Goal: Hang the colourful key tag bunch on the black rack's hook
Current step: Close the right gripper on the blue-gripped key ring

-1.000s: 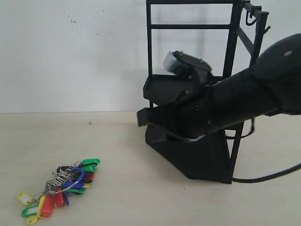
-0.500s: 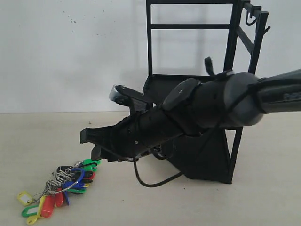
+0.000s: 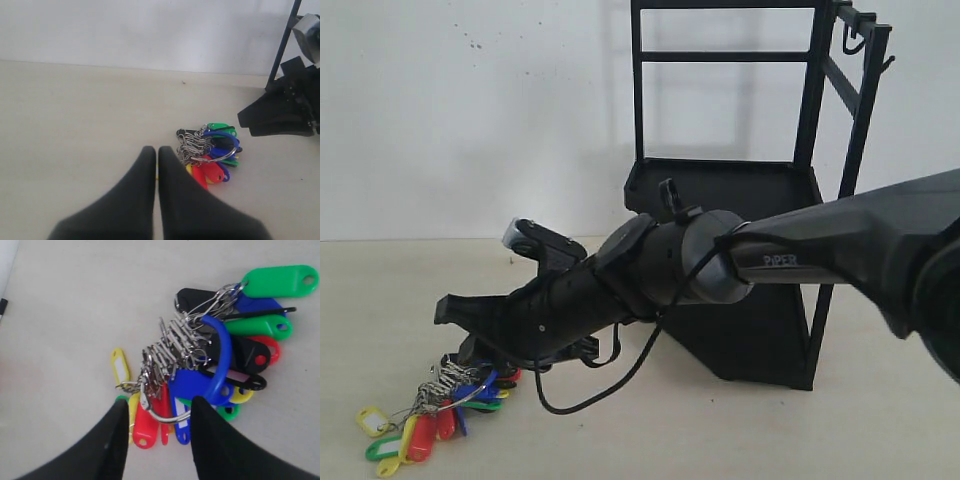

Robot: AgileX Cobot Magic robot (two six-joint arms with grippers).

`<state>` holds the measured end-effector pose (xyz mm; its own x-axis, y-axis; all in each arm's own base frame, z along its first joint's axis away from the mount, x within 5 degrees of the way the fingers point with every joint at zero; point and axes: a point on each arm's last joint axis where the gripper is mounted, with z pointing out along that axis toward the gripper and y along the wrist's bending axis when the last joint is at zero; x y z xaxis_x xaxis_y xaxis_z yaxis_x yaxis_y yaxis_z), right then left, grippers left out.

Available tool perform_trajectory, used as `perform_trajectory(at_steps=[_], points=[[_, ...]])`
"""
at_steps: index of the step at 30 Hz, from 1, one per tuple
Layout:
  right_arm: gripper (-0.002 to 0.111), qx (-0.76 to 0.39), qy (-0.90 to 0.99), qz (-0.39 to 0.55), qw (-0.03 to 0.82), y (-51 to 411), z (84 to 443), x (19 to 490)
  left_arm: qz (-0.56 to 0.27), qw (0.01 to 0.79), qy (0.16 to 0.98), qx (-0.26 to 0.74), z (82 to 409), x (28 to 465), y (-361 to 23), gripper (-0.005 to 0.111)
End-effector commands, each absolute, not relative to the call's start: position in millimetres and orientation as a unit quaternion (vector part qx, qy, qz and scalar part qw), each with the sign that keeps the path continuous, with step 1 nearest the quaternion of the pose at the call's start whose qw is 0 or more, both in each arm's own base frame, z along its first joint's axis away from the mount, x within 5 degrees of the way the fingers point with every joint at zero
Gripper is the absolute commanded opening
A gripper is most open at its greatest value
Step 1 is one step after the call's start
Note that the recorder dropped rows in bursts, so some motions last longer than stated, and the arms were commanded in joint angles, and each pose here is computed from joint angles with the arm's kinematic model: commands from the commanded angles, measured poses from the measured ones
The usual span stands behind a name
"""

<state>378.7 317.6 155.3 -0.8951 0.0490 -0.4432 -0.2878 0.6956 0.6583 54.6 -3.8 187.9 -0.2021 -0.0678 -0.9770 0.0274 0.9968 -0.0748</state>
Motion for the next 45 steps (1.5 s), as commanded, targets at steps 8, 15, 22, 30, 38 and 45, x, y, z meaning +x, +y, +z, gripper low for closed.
perform_trajectory(at_steps=[8,15,22,30,38,45], points=[[0.039,-0.016,0.905,0.361,0.224,320.2,119.5,386.2,-0.034,0.634,0.772,-0.01,187.7,54.7,-3.6,0.004],[0.039,0.014,0.901,0.367,0.231,320.3,120.2,388.8,-0.034,0.634,0.772,-0.01,187.7,54.7,-3.6,0.004],[0.039,0.014,0.898,0.363,0.248,333.2,119.7,383.5,-0.034,0.634,0.772,-0.01,187.7,54.7,-3.6,0.004],[0.039,0.016,0.899,0.372,0.233,344.9,105.1,386.3,-0.034,0.634,0.772,-0.01,187.7,54.7,-3.6,0.004],[0.021,0.015,0.898,0.365,0.244,343.5,106.0,388.2,-0.034,0.634,0.772,-0.01,187.7,54.7,-3.6,0.004],[0.0,0.004,0.898,0.364,0.248,343.7,108.0,388.0,-0.034,0.634,0.772,-0.01,187.7,54.7,-3.6,0.004]])
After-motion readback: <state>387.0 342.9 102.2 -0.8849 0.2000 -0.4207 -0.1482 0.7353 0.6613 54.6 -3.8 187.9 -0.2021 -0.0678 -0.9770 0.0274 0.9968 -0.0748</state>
